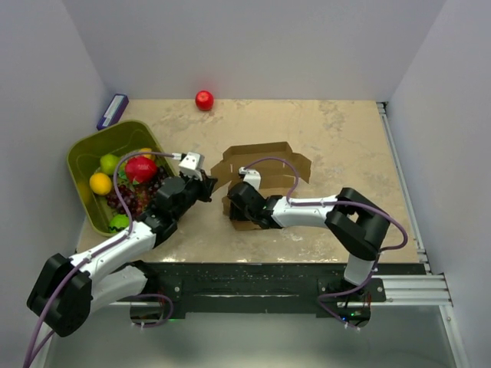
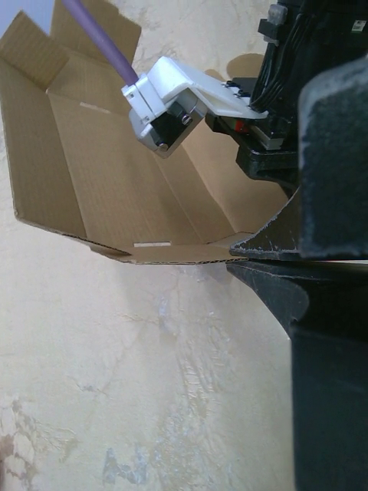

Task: Fold the paper box

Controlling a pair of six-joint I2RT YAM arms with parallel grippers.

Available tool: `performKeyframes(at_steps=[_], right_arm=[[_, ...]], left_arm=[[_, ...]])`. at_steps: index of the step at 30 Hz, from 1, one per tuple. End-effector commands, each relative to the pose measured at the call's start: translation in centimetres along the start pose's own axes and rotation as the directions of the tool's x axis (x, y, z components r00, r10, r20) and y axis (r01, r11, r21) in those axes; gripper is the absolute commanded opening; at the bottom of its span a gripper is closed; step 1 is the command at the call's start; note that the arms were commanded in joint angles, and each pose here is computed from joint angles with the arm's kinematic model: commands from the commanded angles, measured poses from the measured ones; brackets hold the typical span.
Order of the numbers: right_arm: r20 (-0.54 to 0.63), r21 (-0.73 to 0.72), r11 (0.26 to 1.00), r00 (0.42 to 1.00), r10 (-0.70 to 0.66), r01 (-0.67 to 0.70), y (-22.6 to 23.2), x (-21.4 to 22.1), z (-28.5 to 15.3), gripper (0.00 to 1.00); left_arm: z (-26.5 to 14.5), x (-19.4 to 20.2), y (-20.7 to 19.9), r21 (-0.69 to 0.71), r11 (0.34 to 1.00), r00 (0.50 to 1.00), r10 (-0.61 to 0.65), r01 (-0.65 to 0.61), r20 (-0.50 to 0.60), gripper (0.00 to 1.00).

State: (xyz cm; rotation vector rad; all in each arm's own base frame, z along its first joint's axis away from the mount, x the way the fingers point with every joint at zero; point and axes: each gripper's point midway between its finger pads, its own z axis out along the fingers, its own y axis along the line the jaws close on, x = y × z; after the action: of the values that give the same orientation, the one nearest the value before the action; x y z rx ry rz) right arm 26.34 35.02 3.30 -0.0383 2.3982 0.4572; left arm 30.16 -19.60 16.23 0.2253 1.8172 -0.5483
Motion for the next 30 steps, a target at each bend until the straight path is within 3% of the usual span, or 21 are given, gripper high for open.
performKeyframes(at_steps=[1, 12, 14, 16, 21, 26, 30], right_arm=[[0.053, 0.158, 0.987, 0.998, -0.022, 0.013, -3.0, -0.4, 1.2, 0.44], [0.039, 0.195, 0.979, 0.997, -0.069, 0.060, -3.4, 0.2, 2.8, 0.49], [0.039, 0.159, 0.985, 0.996, -0.079, 0.072, -3.0, 0.2, 2.6, 0.53], [0.058, 0.105, 0.993, 0.996, -0.066, 0.060, -2.0, -0.7, 1.3, 0.63], [0.083, 0.003, 0.994, 0.991, -0.108, 0.108, -0.8, -2.5, -2.3, 0.70], [0.128, -0.094, 0.978, 0.977, -0.172, 0.185, 0.8, -4.2, -4.6, 0.70], [0.155, -0.111, 0.971, 0.968, -0.195, 0.213, 1.9, -5.4, -4.9, 0.64]], left_arm=[[-0.6, -0.8, -1.2, 0.064, 0.998, 0.999, -0.010, 0.008, 0.043, 0.00], [-1.1, 0.0, -2.1, 0.124, 0.991, 0.998, -0.046, 0.042, 0.034, 0.00], [-1.1, -0.1, -2.0, 0.110, 0.993, 0.999, -0.038, 0.035, 0.033, 0.00], [-1.0, -0.3, -1.0, 0.054, 0.998, 0.999, -0.033, 0.032, 0.023, 0.00], [-0.9, -0.4, 0.1, -0.017, 1.000, 1.000, -0.010, 0.010, 0.000, 0.00], [-0.9, -0.7, -0.2, -0.003, 1.000, 1.000, 0.005, -0.005, -0.006, 0.00], [-0.9, -0.5, -0.6, 0.020, 1.000, 1.000, 0.018, -0.018, -0.015, 0.00]])
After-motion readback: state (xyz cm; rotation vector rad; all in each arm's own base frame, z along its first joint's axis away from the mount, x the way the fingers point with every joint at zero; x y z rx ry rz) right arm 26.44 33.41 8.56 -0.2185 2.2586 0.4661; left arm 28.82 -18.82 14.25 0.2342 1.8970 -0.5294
